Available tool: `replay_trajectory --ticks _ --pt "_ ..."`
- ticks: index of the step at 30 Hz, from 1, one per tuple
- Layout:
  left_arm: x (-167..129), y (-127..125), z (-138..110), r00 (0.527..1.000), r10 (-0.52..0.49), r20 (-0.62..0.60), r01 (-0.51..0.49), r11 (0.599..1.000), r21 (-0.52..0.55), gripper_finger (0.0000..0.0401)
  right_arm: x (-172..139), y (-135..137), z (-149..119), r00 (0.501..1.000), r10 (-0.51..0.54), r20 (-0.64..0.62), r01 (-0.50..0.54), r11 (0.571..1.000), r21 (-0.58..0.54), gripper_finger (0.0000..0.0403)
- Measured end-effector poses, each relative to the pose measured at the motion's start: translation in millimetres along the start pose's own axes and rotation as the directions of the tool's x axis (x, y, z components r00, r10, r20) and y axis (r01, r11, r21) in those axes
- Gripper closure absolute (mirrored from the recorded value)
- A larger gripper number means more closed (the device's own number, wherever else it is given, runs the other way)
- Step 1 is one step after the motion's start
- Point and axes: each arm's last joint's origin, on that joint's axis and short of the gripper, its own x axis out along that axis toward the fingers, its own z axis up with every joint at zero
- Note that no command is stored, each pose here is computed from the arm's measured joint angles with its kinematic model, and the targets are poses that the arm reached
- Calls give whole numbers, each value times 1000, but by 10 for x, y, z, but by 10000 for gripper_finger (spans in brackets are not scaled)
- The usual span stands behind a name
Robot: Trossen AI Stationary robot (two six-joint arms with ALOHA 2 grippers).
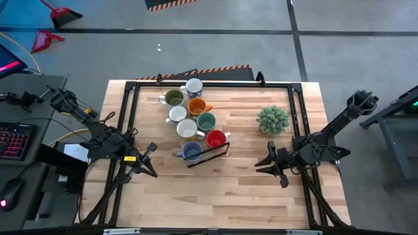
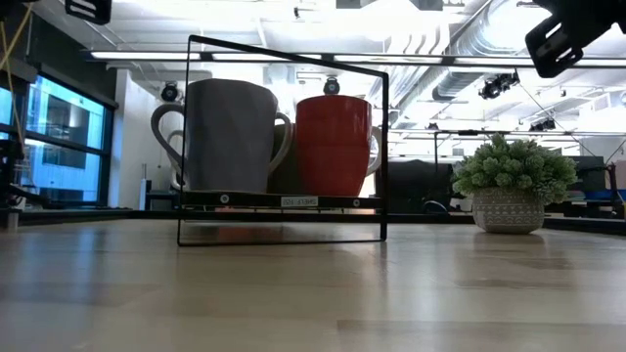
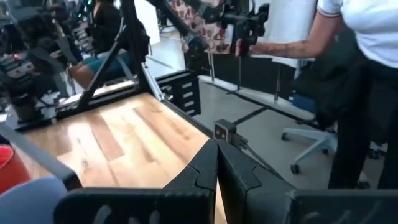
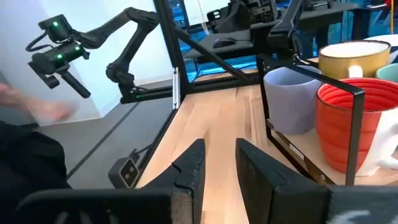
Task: Place coffee mugs
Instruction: Return to home position
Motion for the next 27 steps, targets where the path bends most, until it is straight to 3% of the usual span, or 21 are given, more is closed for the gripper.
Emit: replay_trajectory --ticks 7,12,20,27 --pt "1 7 -3 1000 25 -5 -25 1000 -4 401 1 3 14 1000 1 11 -1 1000 10 334" --pt "1 7 -3 1000 25 -5 -25 1000 -4 401 -1 23 10 997 71 -9 -71 994 -83 334" --pt "1 7 -3 1000 25 -5 -25 1000 -4 401 -64 -68 145 982 188 20 -185 976 -114 334" --pt "1 7 -3 1000 25 -5 -25 1000 -4 401 -266 -335 215 989 118 85 -104 983 -149 334"
